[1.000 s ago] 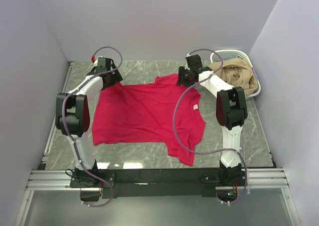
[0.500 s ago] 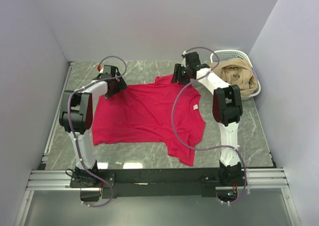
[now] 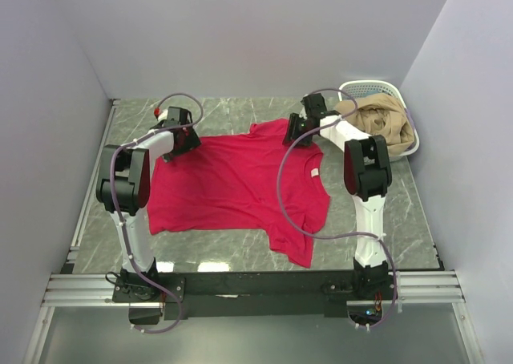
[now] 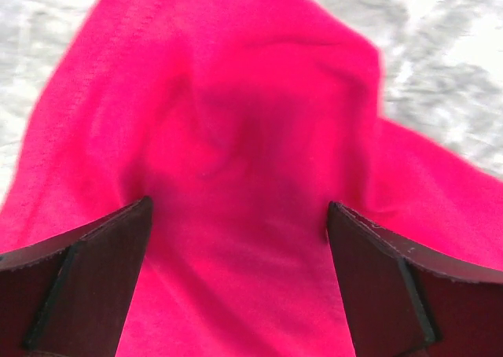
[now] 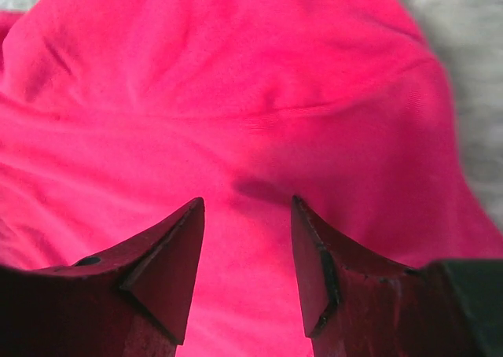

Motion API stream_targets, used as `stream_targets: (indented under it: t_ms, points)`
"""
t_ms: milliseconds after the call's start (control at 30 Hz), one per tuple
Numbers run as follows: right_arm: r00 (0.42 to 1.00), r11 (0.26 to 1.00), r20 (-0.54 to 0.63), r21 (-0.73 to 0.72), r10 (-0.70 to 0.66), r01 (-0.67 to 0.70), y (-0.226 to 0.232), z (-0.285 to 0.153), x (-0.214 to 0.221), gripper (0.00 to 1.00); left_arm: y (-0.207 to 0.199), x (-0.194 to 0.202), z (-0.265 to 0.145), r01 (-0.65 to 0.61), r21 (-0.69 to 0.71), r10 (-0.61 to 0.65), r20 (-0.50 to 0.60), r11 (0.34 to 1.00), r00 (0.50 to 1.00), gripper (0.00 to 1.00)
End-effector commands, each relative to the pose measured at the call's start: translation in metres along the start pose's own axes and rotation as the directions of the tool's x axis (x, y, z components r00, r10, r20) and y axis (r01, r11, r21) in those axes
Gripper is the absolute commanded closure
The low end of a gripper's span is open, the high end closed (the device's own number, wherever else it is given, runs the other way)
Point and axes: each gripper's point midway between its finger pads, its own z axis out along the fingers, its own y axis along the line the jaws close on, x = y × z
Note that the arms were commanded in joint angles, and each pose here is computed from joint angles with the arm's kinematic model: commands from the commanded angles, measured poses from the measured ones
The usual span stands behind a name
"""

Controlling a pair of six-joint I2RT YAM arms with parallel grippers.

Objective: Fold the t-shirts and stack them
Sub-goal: Flatten the tshirt out

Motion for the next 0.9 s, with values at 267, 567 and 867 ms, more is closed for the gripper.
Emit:
stream_targets:
  t_ms: [267,567,867]
  points:
    - [0.995,0.989,-0.058,0.132,0.081,-0.072,-0.048,-0.028,0.038,0.48,0.066,0.025,0.002,-0.058,-0.258,0.04,-0.072,0.964,0.997,0.01]
    - [0.996,0.985,0.088,0.173,-0.022,0.007,-0.036,-0.061,0.016,0.45,0.06,-0.002,-0.009,-0.042,-0.22,0.04,-0.011,0.975,0.999,0.01]
    - [0.968,0.987,0.192,0.017,-0.161,0.161,0.033,-0.143,0.018,0.41,-0.02,-0.036,-0.107,-0.023,0.118,0.003,0.16,0.993,0.987,0.0]
